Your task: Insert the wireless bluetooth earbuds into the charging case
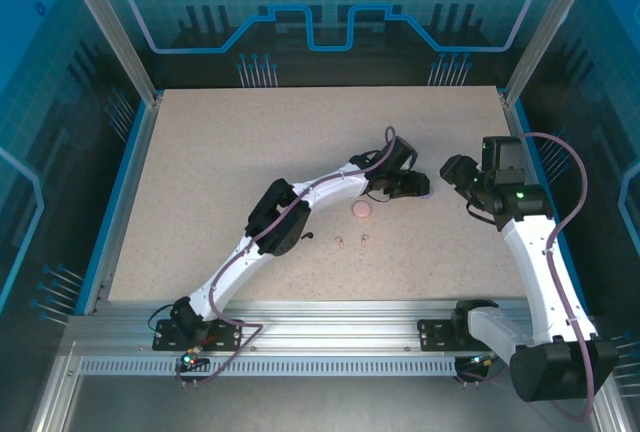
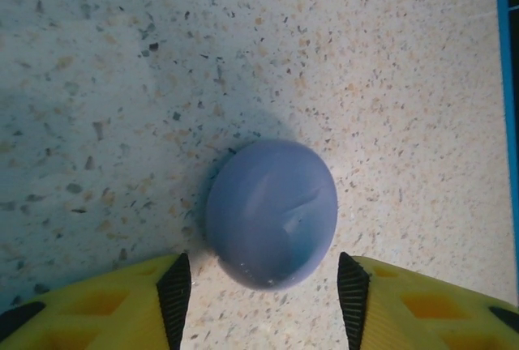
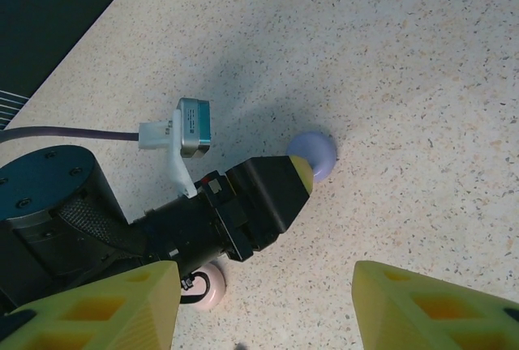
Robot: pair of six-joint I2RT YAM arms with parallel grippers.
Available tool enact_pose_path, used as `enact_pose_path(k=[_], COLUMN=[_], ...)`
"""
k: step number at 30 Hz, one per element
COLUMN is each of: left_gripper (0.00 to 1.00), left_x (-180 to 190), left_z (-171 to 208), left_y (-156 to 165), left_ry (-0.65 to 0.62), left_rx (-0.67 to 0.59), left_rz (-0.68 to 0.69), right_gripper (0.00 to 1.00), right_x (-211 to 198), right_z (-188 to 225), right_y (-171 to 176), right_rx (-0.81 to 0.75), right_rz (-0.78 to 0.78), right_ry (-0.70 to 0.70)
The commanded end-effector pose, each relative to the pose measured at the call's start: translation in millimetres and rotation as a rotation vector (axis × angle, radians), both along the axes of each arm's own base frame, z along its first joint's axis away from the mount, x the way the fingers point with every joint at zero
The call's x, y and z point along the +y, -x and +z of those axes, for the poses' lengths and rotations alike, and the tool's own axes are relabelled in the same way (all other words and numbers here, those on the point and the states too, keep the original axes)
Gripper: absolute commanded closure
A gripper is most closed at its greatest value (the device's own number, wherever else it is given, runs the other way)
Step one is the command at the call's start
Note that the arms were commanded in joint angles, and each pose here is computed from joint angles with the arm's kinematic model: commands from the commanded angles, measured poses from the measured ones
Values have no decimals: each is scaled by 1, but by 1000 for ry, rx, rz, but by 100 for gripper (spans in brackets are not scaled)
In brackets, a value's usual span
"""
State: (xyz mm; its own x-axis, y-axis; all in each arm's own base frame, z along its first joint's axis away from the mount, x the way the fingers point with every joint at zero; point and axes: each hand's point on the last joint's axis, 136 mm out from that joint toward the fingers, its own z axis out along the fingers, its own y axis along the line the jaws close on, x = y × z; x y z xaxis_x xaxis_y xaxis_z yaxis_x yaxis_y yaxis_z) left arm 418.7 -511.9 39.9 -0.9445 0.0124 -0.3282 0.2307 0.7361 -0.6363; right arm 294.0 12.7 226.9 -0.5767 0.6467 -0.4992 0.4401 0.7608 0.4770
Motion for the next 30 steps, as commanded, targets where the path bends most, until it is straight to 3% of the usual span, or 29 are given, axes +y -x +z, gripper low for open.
enact_pose_path(k=[1,8,11,13,14,16,23,30], left_gripper=[43,28,14,12,3,1,1,1], left_x=[23,72,100,118,127,142,197,242], left_z=[37,137,178,199,210,225,239,230], left_y=[-5,-11,-5,0,3,9,21,30], left_ry=[-89,-145,-153,-157,-160,-162,-199,-95], left_rx=[-81,-344,-453,-510,-542,-582,-700,-719], left_rz=[-2,41,73,94,109,124,239,343], right_gripper=[41,33,32,31,30,29,25,20], right_x=[-2,-3,0,6,9,16,52,100], right_z=[15,13,5,-2,-5,-13,-36,-59], right_y=[6,13,13,13,12,10,-6,-35], right_rx=[-30,-32,-15,3,13,36,112,177], right_rz=[-7,-12,7,31,45,76,227,440], right_ry=[-10,-6,-4,2,7,18,96,195])
